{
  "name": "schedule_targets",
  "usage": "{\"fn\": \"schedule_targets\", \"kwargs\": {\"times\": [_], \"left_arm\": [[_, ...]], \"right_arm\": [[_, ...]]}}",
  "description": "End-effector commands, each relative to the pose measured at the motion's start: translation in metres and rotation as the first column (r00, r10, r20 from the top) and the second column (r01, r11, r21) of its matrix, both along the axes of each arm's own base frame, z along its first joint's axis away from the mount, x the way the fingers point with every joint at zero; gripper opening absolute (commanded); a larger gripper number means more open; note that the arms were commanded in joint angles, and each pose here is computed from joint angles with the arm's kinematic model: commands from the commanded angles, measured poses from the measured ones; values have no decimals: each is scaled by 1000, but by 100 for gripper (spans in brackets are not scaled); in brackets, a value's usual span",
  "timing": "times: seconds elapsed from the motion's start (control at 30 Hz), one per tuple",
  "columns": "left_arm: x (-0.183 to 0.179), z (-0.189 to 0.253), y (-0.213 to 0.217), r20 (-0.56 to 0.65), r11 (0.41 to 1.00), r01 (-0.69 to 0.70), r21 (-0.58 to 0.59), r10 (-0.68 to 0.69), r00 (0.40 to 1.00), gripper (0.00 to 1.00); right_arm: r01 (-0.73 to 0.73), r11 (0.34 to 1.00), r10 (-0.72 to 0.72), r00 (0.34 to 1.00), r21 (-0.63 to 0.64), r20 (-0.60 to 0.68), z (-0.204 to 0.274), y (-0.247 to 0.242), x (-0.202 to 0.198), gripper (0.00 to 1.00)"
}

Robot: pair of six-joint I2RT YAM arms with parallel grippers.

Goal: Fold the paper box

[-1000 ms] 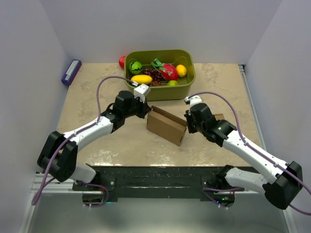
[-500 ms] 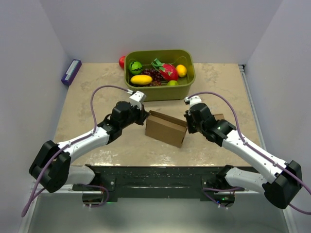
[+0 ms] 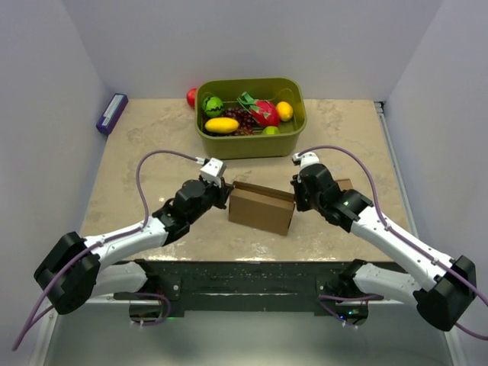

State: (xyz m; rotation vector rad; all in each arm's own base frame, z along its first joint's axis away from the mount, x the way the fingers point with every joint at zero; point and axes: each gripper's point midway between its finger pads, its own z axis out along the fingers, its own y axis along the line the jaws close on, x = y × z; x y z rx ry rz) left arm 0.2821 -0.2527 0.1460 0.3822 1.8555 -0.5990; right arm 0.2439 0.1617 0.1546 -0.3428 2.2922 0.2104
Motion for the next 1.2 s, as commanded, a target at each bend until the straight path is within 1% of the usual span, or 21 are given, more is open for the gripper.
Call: {"fn": "schedule_targets", "kwargs": {"times": [0.0,0.13,0.37,0.57,0.8,0.97,1.17], "left_arm": [[-11,0,-5,5,1000,4,-18,-3,1000,0],[-14,4,-4,34,1000,-9,-13,10,999,0],[-33,-5,-7,69,1000,-6,1,6,998,0],[-47,-13,-6,104,999,-36,33,33,994,0],[-58,-16,-5,157,996,-68,58,58,986,0],[-65,-19,-8,165,996,-61,67,49,985,0],[-70,-21,-10,173,995,-65,70,52,984,0]], "right_arm": [[5,992,-6,1000,123,14,15,17,0,6],[39,987,-36,999,158,-20,14,20,-3,0],[131,967,-114,989,219,-90,11,21,-9,0],[149,941,-116,985,303,-125,15,33,-12,0],[163,930,-124,983,329,-136,21,34,-14,0],[178,926,-138,980,334,-141,22,33,-15,0],[184,910,-132,978,373,-160,20,36,-20,0]]}}
